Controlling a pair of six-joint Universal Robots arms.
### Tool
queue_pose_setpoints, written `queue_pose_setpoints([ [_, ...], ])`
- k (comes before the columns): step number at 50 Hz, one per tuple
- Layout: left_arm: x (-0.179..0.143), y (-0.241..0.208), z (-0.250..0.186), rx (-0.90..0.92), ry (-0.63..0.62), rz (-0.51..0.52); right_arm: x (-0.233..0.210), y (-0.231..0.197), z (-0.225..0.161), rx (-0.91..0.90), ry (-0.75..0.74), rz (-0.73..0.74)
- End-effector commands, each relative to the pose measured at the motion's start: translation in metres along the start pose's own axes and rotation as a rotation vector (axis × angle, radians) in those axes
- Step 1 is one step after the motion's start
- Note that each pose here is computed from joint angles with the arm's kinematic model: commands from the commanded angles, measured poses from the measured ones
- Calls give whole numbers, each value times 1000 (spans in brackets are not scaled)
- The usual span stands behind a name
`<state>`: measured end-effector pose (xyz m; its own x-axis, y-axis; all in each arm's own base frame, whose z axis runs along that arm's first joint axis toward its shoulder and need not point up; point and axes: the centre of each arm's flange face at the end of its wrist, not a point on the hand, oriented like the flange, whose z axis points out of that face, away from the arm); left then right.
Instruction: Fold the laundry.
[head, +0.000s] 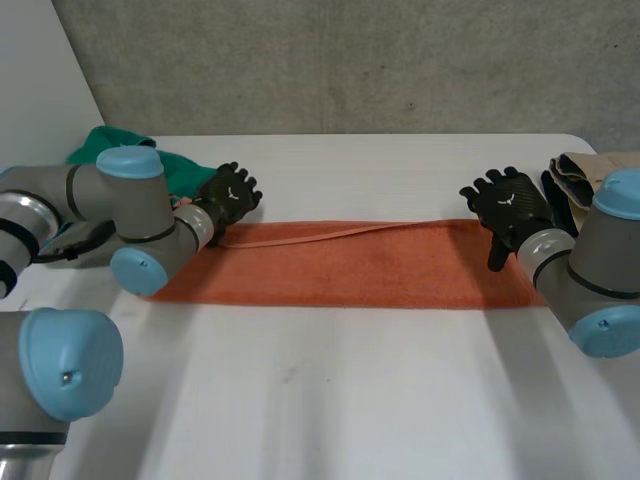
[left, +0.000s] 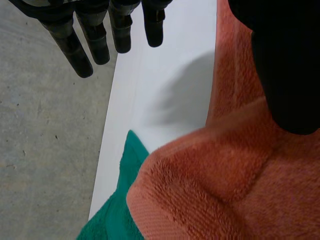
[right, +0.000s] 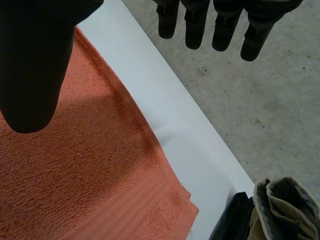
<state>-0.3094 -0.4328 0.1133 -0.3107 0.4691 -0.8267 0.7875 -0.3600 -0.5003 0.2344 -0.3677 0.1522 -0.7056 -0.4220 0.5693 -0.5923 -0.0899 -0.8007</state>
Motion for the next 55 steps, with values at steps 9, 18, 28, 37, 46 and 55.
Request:
queue_pose_setpoints([
  [9,-100,30,28,130,-616,-146,4,-6,-2,7,12,3],
  [18,-84,13,8,106,-385,-267,10,-15,-5,19,21,28],
  [28,-83,-18,-30,93,-313,-306,24,-14,-27,-127,-39,46],
  [37,-67,-57,-75,127,-131,-500,43,21,-41,-325,-51,74],
  [46,-61,-85,-106,170,-71,-655,51,46,-44,-352,25,73],
  [55,-65,-95,-124,169,-81,-695,52,48,-42,-261,49,68],
])
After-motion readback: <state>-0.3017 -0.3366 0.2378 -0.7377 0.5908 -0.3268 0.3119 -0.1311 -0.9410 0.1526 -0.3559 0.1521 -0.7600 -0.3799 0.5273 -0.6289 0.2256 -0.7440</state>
